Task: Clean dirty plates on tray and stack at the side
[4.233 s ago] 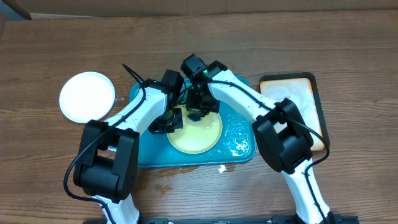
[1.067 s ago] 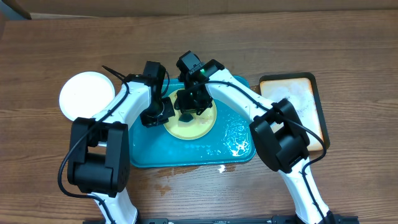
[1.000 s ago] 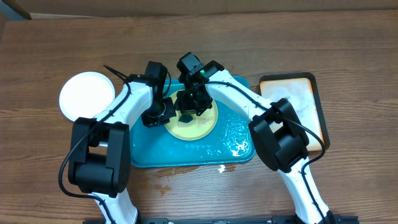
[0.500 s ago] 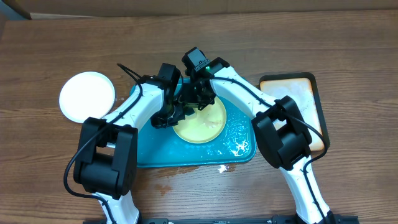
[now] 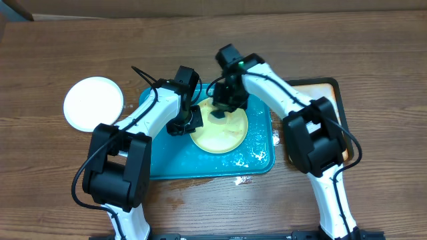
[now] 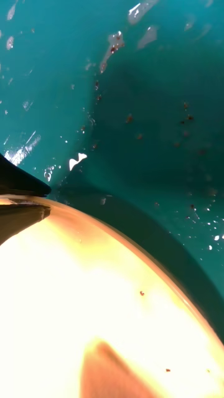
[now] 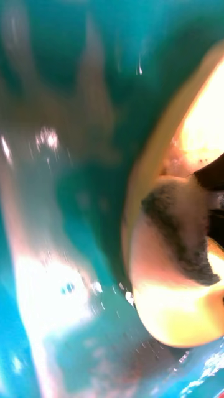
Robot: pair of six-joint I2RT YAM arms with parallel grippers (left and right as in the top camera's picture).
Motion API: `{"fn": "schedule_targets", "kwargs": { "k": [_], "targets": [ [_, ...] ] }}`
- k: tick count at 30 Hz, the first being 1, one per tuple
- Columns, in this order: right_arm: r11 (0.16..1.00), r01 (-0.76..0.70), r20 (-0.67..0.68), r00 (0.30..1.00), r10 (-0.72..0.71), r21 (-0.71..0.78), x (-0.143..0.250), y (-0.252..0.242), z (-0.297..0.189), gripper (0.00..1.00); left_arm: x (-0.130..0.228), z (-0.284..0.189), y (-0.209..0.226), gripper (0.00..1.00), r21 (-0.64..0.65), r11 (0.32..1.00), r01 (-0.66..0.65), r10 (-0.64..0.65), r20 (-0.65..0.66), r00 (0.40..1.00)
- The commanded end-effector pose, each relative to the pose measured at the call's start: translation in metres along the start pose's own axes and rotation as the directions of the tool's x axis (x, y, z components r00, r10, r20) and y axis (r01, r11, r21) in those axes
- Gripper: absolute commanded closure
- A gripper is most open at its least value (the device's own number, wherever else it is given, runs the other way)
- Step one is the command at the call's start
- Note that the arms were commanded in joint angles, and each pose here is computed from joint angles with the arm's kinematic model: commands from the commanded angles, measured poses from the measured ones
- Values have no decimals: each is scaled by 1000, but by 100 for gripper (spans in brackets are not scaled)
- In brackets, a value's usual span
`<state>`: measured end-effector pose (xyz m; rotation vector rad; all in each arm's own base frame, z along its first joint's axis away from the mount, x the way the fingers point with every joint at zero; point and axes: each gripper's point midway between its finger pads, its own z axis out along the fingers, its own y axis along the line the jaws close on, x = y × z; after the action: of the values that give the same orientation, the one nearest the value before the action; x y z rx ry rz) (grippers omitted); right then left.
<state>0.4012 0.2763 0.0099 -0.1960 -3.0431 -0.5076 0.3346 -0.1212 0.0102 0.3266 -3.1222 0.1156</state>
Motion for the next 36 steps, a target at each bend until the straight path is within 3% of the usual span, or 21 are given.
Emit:
{"fn": "schedule_targets", "kwargs": {
  "k": [1,9,15,19,25,30,36],
  "targets": [
    [981,-130,50,991,124,146,-20,-62,5,96,-1,6,13,96,-77,996,39,-39,2,999],
    [954,-211,19,977,212,213,-18,-99,-7,96,-3,6,14,96,-82,996,44,-43,11,999],
    [980,-76,-4,997,78,182,-16,-81,-26,96,-6,6,13,96,-77,995,55,-53,21,998],
    [994,33,90,995,-42,104,-26,-43,-75,96,-7,6,13,96,-75,995,64,-62,26,998],
    [999,32,291,956,-33,8,-36,-13,-182,96,-10,3,12,96,-76,995,59,-56,34,998],
    [996,-48,349,937,19,75,-28,-46,-235,96,-23,-21,18,96,-140,988,62,-52,76,996],
    [978,-135,283,955,87,157,-13,-89,-239,96,-48,-73,19,96,-209,975,73,-39,163,986]
  ]
}}
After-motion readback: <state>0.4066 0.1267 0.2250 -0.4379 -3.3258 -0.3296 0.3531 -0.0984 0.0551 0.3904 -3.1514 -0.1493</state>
